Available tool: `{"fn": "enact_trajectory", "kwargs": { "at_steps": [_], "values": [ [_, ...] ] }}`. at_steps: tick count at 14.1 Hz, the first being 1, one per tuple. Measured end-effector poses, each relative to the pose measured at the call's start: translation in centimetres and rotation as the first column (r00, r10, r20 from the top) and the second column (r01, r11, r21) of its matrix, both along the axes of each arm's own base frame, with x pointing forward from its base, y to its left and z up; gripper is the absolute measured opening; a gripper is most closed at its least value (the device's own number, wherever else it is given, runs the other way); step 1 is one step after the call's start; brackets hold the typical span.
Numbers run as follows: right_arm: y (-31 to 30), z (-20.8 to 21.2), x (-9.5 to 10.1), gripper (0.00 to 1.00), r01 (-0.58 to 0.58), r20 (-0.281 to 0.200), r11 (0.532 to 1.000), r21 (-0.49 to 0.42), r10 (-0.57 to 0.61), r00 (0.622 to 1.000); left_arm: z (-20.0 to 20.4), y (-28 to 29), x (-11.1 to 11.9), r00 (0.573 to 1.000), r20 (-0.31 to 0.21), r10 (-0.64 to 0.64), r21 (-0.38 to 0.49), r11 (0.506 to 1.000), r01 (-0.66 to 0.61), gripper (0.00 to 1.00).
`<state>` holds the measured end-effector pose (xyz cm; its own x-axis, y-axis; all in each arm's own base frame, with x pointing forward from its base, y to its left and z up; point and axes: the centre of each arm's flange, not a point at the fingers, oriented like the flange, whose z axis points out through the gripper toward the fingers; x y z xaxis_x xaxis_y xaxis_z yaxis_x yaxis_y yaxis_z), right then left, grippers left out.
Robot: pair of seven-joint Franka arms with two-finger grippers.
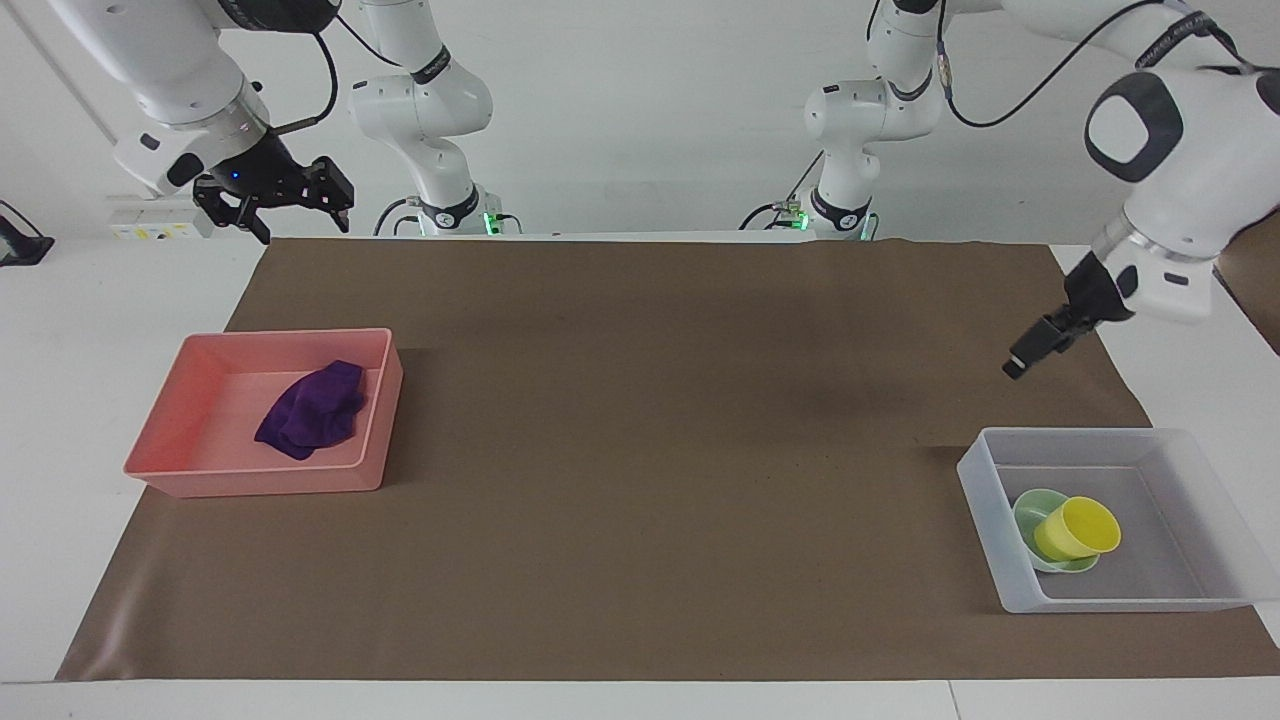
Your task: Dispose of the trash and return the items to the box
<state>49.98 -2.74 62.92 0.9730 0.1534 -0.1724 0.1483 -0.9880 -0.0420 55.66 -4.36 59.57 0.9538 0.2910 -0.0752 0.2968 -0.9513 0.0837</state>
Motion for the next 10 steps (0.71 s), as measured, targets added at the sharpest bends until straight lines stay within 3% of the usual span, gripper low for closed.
{"fn": "enact_trajectory", "kwargs": {
  "at_steps": [2, 3, 4, 7, 10],
  "values": [
    [0.0, 0.0, 0.0, 1.0, 0.0, 0.0, 1.0, 0.0, 0.0, 1.0, 2.4, 0.3, -4.8, 0.991, -0.096, -0.093, -0.002, 0.996, 0.093, 1.0],
    [0.0, 0.0, 0.0, 1.0, 0.0, 0.0, 1.0, 0.0, 0.0, 1.0, 3.1, 0.8, -6.2, 0.987, -0.104, -0.126, 0.012, 0.992, 0.128, 1.0],
    [0.0, 0.0, 0.0, 1.0, 0.0, 0.0, 1.0, 0.0, 0.0, 1.0, 3.5, 1.3, -6.8, 0.982, -0.078, -0.17, 0.039, 0.984, 0.173, 1.0],
    [0.0, 0.0, 0.0, 1.0, 0.0, 0.0, 1.0, 0.0, 0.0, 1.0, 3.7, 2.3, -4.9, 0.942, 0.067, -0.328, 0.097, 0.942, 0.321, 1.0],
    [-0.1, 0.0, 0.0, 1.0, 0.002, 0.0, 1.0, 0.0, -0.002, 1.0, 3.1, 2.5, -3.5, 0.921, 0.074, -0.384, 0.123, 0.92, 0.373, 1.0]
  ]
}}
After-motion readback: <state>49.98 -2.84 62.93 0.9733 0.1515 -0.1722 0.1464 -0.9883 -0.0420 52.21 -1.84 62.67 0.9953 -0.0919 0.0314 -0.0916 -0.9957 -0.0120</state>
